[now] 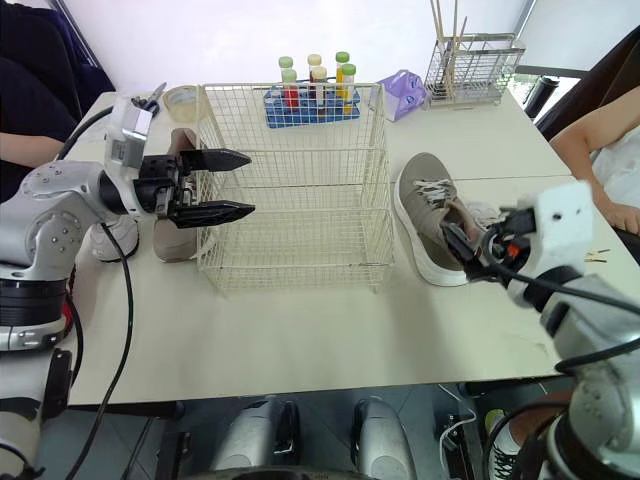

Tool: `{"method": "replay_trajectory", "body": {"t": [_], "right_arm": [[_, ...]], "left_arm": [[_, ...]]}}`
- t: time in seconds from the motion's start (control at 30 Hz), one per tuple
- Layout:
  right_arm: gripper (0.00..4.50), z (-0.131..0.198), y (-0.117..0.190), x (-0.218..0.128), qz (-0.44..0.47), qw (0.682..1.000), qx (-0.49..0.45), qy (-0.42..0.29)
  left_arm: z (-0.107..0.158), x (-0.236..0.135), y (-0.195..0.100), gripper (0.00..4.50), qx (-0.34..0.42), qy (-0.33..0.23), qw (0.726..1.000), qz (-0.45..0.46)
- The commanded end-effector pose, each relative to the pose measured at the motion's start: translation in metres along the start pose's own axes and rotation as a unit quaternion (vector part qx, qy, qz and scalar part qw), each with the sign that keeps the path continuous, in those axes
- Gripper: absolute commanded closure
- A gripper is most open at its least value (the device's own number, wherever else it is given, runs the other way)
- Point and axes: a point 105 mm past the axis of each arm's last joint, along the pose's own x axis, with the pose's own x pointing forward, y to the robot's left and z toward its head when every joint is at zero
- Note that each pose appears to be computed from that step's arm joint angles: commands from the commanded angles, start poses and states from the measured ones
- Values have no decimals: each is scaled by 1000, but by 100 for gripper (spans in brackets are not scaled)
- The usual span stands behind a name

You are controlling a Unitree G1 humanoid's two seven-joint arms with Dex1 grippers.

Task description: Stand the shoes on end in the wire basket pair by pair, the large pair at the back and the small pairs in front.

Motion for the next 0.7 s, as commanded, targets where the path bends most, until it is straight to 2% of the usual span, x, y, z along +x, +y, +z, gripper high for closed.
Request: {"method": "replay_trajectory", "body": {"t": [0.03,0.17,0.7], "right_arm": [[2,3,2,-3,-31,999,-8,-34],[2,-16,3,6,-37,999,25,-25],[2,-40,4,46,-37,998,43,-19]], "left_arm": [[13,2,0,0,30,-8,1000,-3],[12,3,-1,0,28,-7,1000,-1],[14,2,-8,0,27,-9,999,23]]}}
